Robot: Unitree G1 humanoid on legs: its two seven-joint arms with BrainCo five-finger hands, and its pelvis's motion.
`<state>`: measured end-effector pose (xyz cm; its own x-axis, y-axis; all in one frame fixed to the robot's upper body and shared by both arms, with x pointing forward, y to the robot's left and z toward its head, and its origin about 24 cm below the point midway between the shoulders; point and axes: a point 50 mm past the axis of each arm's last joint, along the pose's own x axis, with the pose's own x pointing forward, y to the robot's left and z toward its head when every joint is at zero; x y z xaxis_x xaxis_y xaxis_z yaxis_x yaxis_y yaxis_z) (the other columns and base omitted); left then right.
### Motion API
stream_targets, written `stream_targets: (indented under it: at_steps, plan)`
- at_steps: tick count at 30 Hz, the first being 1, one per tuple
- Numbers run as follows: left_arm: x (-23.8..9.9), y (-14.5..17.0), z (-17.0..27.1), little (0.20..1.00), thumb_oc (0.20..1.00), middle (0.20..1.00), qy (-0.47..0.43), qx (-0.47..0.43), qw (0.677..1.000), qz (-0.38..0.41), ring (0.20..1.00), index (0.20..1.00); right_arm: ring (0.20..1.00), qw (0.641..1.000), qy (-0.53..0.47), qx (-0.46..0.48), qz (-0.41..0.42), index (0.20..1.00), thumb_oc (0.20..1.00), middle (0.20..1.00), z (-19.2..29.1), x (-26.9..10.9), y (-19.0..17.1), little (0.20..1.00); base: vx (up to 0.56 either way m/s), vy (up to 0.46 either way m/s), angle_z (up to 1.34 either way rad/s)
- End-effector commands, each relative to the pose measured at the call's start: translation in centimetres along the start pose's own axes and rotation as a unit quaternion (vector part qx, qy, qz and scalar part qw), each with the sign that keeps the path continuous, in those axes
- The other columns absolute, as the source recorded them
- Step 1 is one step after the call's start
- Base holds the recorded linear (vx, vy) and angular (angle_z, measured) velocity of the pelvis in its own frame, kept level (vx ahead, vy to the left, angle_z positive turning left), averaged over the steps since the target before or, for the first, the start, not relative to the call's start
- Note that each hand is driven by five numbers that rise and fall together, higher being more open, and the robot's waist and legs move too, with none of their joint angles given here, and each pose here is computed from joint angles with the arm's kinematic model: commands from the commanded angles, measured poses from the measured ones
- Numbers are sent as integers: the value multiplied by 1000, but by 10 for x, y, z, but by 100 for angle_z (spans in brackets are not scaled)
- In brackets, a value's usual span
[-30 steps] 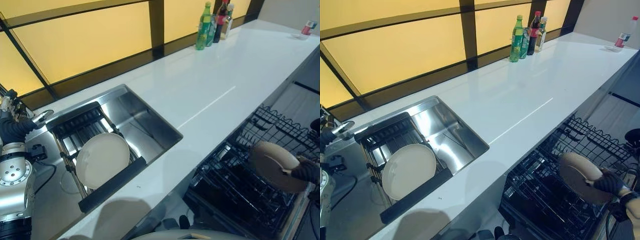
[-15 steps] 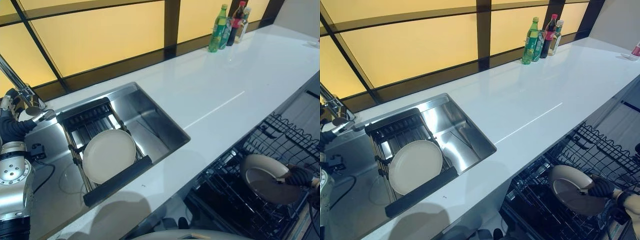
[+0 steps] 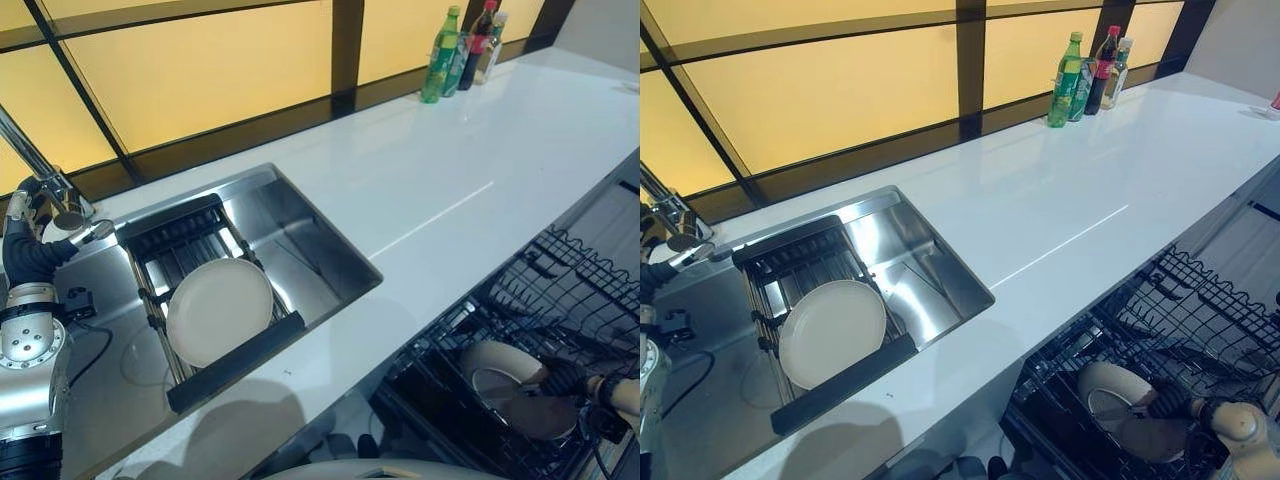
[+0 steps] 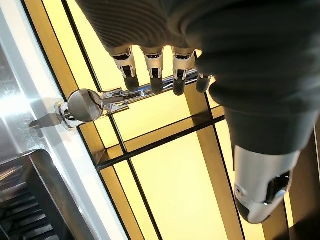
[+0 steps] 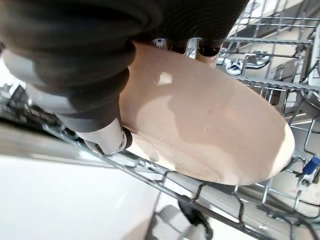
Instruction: Pick up plates and place into dishwasher.
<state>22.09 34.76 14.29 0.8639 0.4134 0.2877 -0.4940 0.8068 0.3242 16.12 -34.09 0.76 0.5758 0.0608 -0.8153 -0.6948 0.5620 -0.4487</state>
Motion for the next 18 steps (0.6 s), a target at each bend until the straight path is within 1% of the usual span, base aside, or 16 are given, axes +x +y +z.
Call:
stream_targets:
  at_steps: [1,4,8,10,12,18]
  plan:
    - [17,-3,22,1000,1000,1000,-53,37,998,-11,1000,1000,200,998,-20,-30,48,200,200,200,13,13,17,200,37,25,1]
    - [18,-8,24,1000,1000,1000,-56,35,998,-16,1000,1000,200,997,-11,-26,65,200,200,200,11,25,37,200,1,21,2]
    - [20,-14,27,1000,1000,1000,-59,37,997,-25,1000,1000,200,997,9,-38,73,200,200,200,8,35,52,200,-9,22,9]
    - [22,-15,31,1000,1000,1000,-67,49,996,-21,1000,1000,200,996,15,-35,78,200,200,200,7,39,58,200,-11,25,10]
    - [26,-14,38,1000,1000,1000,-91,96,991,-20,1000,1000,200,997,26,-25,75,200,200,200,6,42,62,200,-13,37,8]
    - [32,-20,44,1000,1000,1000,-94,103,990,-38,1000,1000,200,997,35,-1,62,200,200,200,2,47,70,200,-6,22,5]
